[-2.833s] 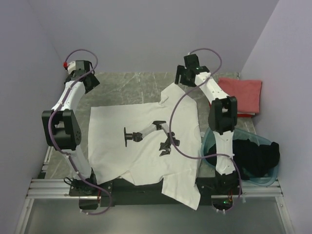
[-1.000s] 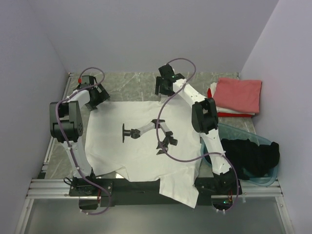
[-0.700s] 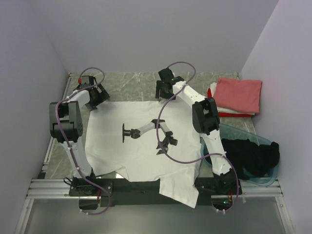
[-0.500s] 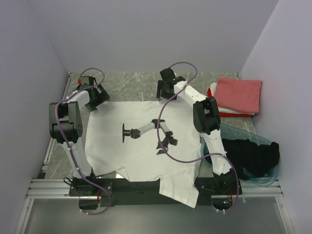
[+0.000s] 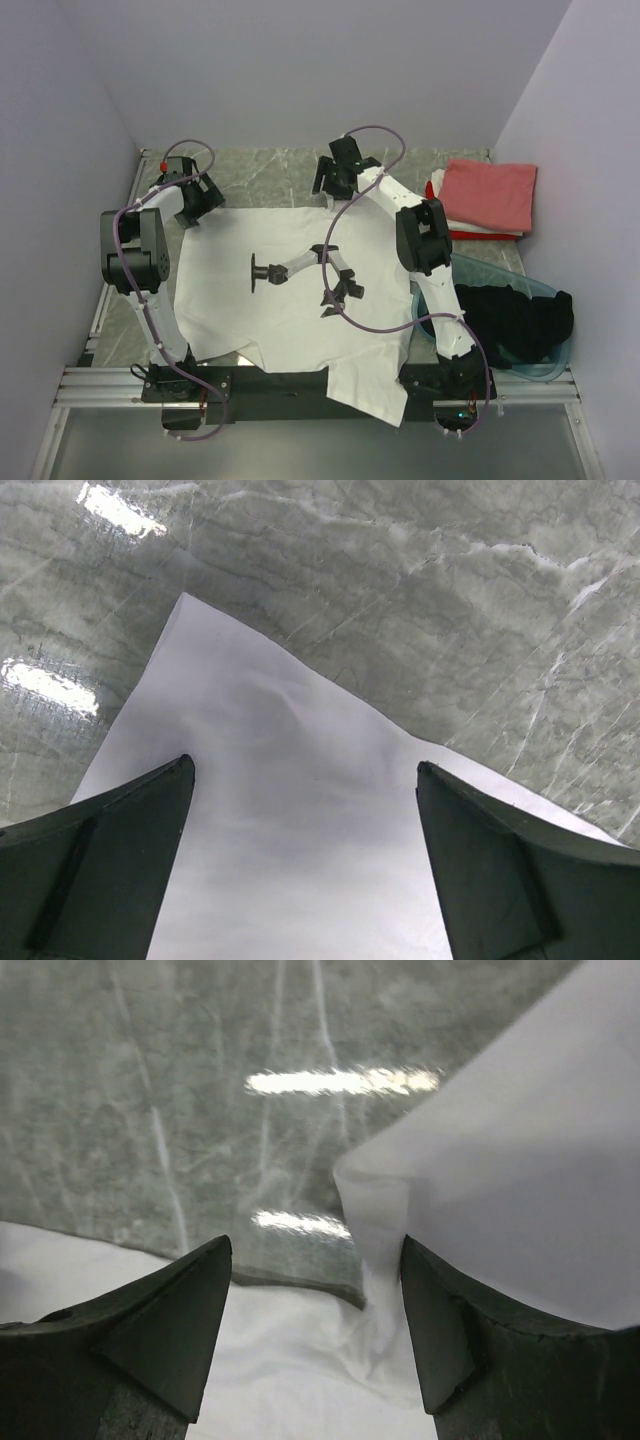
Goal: Fold and stack the t-shirts
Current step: Flatten the tshirt out
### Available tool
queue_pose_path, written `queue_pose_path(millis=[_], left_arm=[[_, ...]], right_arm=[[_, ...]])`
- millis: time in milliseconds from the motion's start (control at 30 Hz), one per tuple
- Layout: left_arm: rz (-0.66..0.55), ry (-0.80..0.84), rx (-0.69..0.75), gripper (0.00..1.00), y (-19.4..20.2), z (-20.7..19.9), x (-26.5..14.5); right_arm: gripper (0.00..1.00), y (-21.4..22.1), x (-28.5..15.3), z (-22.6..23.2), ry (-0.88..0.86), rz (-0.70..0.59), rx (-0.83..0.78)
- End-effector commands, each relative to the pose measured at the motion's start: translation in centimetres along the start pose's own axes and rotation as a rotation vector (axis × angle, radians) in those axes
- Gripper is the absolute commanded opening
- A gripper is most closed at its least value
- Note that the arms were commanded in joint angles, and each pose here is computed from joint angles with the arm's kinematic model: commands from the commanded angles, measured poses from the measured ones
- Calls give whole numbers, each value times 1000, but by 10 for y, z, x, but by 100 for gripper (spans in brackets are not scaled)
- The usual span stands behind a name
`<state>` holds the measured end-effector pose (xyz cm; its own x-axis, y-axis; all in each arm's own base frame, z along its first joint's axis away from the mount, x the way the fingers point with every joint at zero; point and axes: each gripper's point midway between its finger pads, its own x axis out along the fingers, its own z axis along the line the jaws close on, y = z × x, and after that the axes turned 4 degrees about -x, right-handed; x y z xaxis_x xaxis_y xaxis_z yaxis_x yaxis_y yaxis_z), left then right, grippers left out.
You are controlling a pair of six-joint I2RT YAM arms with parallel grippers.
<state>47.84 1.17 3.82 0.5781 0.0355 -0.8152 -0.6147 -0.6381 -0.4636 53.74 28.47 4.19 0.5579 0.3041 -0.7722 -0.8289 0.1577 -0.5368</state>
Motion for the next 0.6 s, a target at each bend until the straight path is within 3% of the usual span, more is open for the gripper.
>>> queue_pose_path(millis=[0, 233, 567], left_arm=[[-29, 31, 18, 99, -10, -6, -15], [-30, 38, 19, 99, -11, -8, -15], [-89, 71, 6, 99, -13, -17, -45]], right_arm=[[75, -31, -3, 31, -145, -100, 26], [75, -44, -30, 84, -403, -152, -17], [73, -38, -73, 77, -477, -144, -47]])
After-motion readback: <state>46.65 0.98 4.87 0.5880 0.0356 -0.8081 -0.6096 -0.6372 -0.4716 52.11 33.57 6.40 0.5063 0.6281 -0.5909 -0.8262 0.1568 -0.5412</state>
